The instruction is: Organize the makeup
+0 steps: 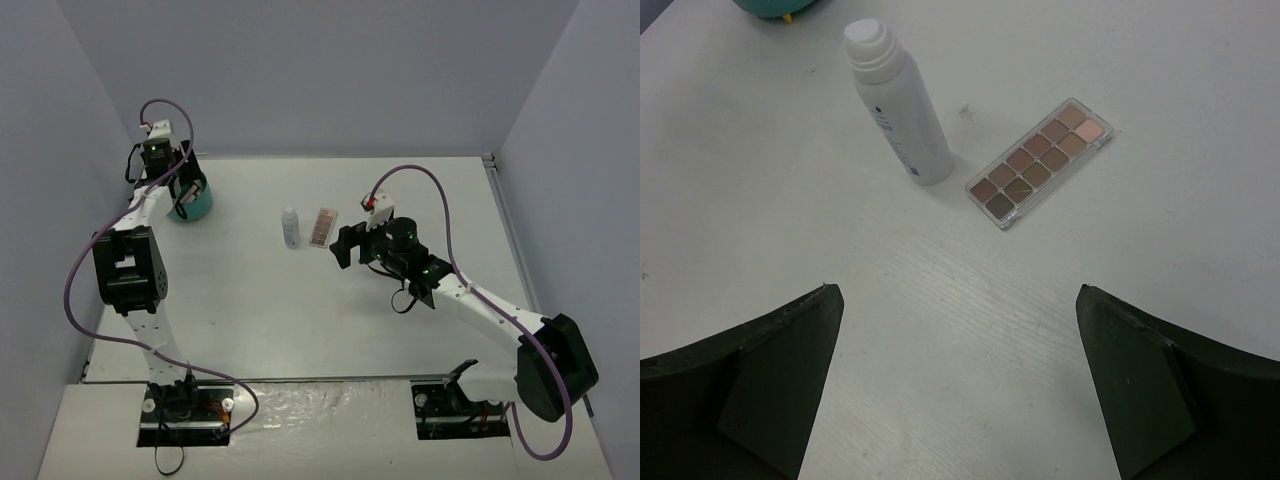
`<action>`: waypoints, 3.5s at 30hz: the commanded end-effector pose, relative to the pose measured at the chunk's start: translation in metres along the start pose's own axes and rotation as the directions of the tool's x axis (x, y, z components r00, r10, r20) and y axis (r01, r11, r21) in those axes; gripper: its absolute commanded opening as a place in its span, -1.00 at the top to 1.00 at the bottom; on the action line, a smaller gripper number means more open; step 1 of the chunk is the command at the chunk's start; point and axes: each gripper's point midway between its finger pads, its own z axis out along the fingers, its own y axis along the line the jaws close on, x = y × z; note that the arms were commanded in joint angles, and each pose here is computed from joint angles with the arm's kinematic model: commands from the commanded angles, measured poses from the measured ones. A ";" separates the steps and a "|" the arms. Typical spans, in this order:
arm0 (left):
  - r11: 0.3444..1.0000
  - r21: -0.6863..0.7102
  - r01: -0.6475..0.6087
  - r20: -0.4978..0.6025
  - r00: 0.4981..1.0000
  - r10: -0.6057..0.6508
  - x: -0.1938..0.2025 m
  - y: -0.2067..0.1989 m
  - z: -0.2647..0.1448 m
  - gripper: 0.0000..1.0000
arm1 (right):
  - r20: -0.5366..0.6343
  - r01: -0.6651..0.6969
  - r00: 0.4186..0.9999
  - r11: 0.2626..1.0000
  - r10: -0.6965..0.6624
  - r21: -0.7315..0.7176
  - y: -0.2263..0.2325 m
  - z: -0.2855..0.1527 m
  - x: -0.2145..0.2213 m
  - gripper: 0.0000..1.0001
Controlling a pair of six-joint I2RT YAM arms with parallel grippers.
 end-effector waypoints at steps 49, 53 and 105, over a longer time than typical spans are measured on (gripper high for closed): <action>0.934 0.295 0.202 -0.025 0.979 -0.204 -0.018 -0.054 -0.277 -0.94 | -0.282 -0.022 0.934 0.823 0.219 0.567 -0.084 0.129 0.121 -0.83; 0.916 0.343 0.207 -0.039 0.978 -0.206 -0.019 -0.064 -0.284 -0.94 | -0.326 0.000 0.926 0.864 0.190 0.503 -0.086 0.109 0.118 -0.73; 0.661 0.716 0.226 -0.236 0.969 -0.075 0.013 -0.254 -0.324 -0.94 | 0.247 0.192 0.960 0.954 -0.133 -0.231 0.082 -0.003 -0.063 0.98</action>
